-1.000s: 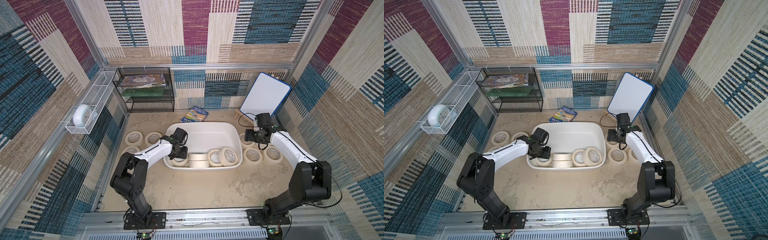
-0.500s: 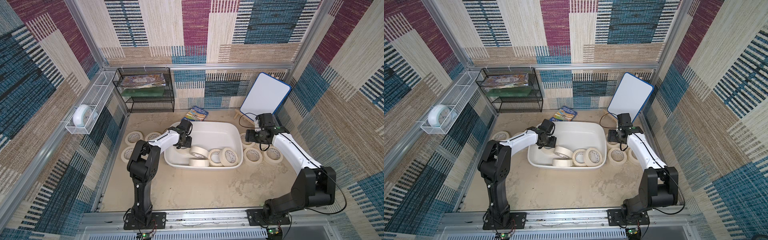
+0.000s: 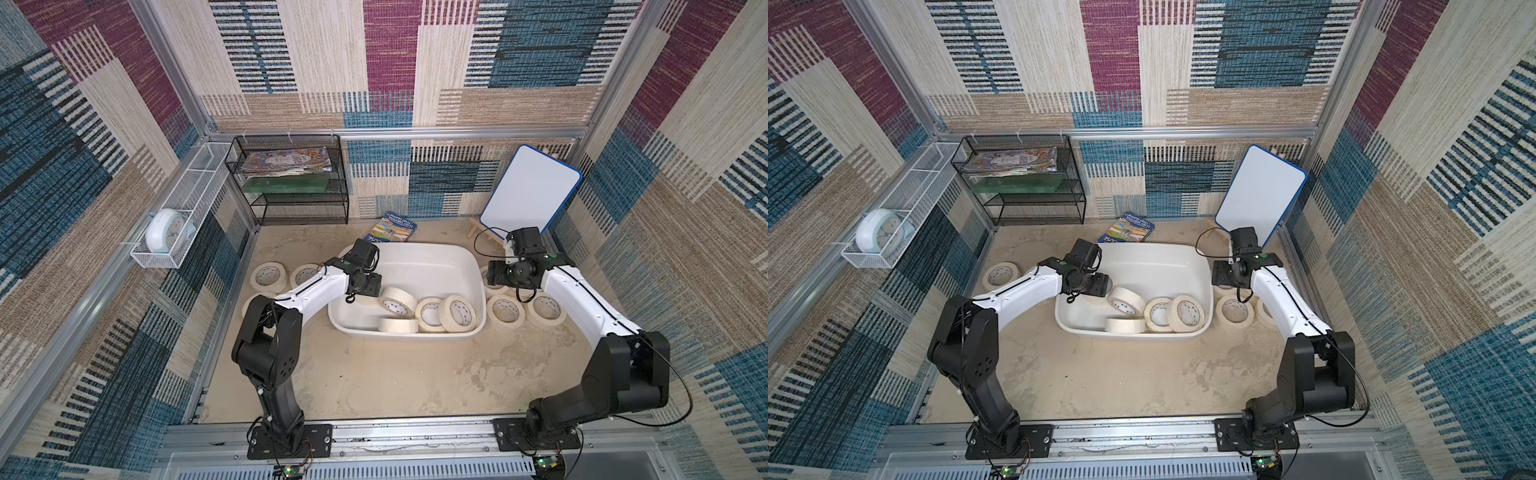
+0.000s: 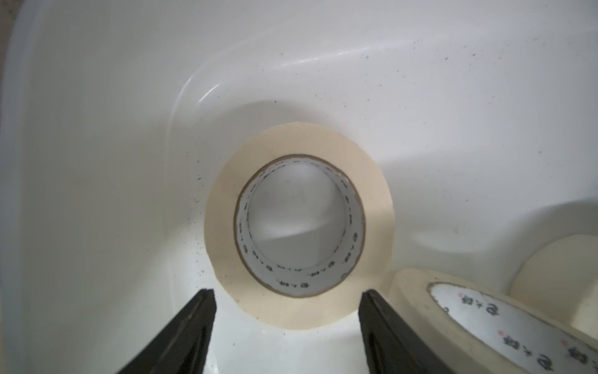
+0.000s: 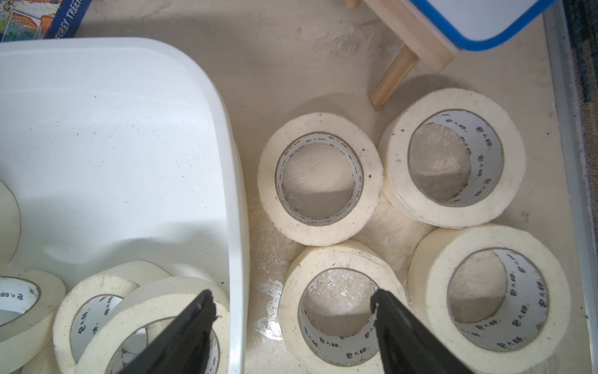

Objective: Take out the art tape in the storage box
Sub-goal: Pick up the art tape from the storage box.

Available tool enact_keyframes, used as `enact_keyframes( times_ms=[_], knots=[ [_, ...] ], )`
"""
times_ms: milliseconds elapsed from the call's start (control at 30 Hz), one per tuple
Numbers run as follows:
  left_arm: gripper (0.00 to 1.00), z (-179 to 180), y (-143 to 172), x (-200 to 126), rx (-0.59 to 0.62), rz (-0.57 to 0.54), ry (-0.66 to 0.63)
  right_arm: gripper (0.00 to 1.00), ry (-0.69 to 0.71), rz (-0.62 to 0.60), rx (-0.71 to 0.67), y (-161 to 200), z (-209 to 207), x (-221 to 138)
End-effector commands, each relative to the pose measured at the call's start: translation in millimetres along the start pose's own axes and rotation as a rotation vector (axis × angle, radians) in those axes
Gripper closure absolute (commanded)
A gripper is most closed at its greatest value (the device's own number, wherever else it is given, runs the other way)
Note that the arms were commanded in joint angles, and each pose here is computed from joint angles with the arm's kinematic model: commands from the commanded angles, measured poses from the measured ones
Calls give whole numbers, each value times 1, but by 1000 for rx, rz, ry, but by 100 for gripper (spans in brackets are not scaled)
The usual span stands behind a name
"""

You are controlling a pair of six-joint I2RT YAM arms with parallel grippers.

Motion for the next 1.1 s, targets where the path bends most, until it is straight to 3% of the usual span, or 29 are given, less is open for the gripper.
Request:
enact_keyframes(
  times_ms=[0, 267, 400, 500, 667, 833, 933, 1067],
  knots=[
    [24, 16, -1, 0, -38, -4, -76, 19, -14, 4, -16, 1, 3, -1],
    [25, 31, -3, 33, -81, 52, -104, 19, -4, 4, -31, 4, 1, -2],
    [32, 34, -6, 48, -92, 62, -98, 19, -9, 7, -38, 4, 2, -2],
    [43, 34, -10, 57, -86, 73, -97, 19, -14, 9, -40, 4, 3, -3],
    [71, 31, -15, 64, -81, 81, -82, 19, -20, 16, -55, 8, 6, -5],
    [94, 31, -26, 52, -69, 61, -84, 19, -19, 28, -67, 13, 8, -3],
    [100, 31, -40, 32, -58, 25, -75, 19, -24, 37, -69, 14, 9, 0],
    [100, 28, -62, -12, -46, -49, -37, 16, -47, 45, -88, 11, 18, 2]
  ],
)
Point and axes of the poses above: each gripper's point midway between its finger pads, its own x axis out along the fingers, its own z axis along the line the jaws close on, y = z × x, the point moved 5 cm from there along -x, back along the fingers, and after that the axes turned 1 degree about x, right-handed, at the moved point
